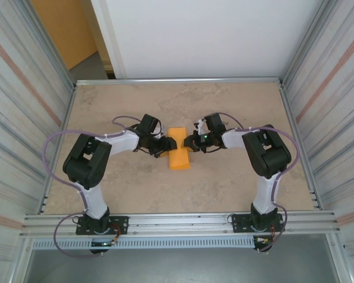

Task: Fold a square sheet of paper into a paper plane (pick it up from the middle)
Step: First fold in half a square sheet of paper at the center of the table.

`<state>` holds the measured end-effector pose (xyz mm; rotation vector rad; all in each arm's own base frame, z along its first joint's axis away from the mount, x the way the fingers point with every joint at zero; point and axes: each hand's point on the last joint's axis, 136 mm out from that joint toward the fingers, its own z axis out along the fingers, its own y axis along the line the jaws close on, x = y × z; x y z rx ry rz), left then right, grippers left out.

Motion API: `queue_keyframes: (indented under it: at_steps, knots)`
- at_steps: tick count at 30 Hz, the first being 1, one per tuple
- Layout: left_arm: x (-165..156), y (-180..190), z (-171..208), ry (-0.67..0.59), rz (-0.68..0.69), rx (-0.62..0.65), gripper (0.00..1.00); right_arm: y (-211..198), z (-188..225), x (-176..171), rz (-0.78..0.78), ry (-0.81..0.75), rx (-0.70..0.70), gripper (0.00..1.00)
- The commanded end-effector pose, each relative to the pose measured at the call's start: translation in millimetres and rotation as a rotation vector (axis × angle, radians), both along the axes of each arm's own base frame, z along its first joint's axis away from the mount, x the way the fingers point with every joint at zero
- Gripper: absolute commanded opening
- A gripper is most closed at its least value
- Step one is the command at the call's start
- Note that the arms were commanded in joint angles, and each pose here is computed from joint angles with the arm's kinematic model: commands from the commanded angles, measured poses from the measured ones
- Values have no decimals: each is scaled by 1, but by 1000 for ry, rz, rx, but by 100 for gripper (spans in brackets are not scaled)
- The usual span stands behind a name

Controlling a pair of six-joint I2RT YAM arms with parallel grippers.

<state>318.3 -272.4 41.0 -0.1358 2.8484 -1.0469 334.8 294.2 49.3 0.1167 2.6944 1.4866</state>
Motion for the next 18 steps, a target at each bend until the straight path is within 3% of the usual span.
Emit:
queue_keyframes:
  at_steps: [1,10,18]
  knots:
    - [-3,5,-10,49,7,62,50,2,-1,0,9,9,2,11]
    - [-17,22,-42,168,25,187,41,-21,3,8,-78,-15,-106,28]
    - [-27,25,-65,222,-34,284,41,-58,18,17,-170,-91,-211,29]
